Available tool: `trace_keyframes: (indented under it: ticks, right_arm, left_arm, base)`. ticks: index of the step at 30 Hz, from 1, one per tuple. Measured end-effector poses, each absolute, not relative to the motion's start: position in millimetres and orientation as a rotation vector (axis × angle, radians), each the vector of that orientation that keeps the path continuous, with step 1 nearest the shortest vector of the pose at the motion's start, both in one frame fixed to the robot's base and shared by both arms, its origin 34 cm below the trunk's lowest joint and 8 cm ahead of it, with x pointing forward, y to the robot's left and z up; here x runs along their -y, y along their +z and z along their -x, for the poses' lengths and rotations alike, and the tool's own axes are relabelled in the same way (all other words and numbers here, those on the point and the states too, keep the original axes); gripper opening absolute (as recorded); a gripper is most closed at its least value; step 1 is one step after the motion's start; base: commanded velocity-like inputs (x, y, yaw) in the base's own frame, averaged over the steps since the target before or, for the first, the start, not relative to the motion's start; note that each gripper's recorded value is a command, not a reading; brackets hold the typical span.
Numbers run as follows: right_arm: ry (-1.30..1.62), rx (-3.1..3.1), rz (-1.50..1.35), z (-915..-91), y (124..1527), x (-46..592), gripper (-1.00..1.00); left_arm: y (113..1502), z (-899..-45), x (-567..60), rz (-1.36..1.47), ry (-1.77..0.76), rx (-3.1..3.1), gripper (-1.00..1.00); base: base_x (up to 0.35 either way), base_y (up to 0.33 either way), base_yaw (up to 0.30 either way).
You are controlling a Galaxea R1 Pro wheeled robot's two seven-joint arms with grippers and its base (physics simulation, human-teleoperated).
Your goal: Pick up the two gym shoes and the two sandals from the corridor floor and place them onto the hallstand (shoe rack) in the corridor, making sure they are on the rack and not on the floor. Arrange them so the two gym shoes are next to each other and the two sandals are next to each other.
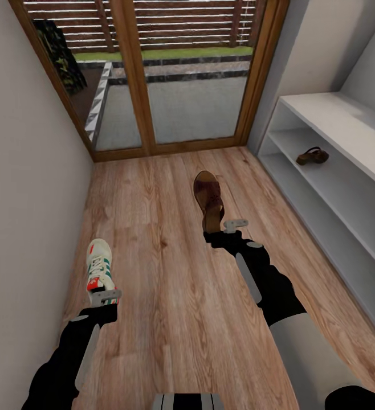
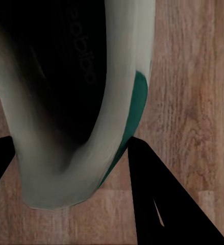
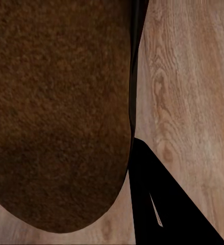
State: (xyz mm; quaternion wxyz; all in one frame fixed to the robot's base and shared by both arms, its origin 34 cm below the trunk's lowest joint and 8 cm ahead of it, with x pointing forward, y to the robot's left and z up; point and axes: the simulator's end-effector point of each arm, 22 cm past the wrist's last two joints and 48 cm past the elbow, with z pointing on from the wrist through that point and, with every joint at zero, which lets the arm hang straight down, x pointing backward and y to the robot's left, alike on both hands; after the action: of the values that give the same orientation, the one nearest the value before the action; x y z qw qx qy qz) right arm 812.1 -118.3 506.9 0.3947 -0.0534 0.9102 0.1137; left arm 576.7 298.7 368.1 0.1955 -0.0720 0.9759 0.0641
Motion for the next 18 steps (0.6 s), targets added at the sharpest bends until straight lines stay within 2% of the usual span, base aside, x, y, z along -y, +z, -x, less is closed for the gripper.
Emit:
trace_keyframes:
  ticks: [18]
  right_arm:
    - [0.368, -2.437, 0.245, -771, 462, 78, -1.00]
  left_arm:
    - [363, -561, -304, 0.219, 0.188, -2.721, -1.00]
  base:
    - [0.000, 0.000, 0.000]
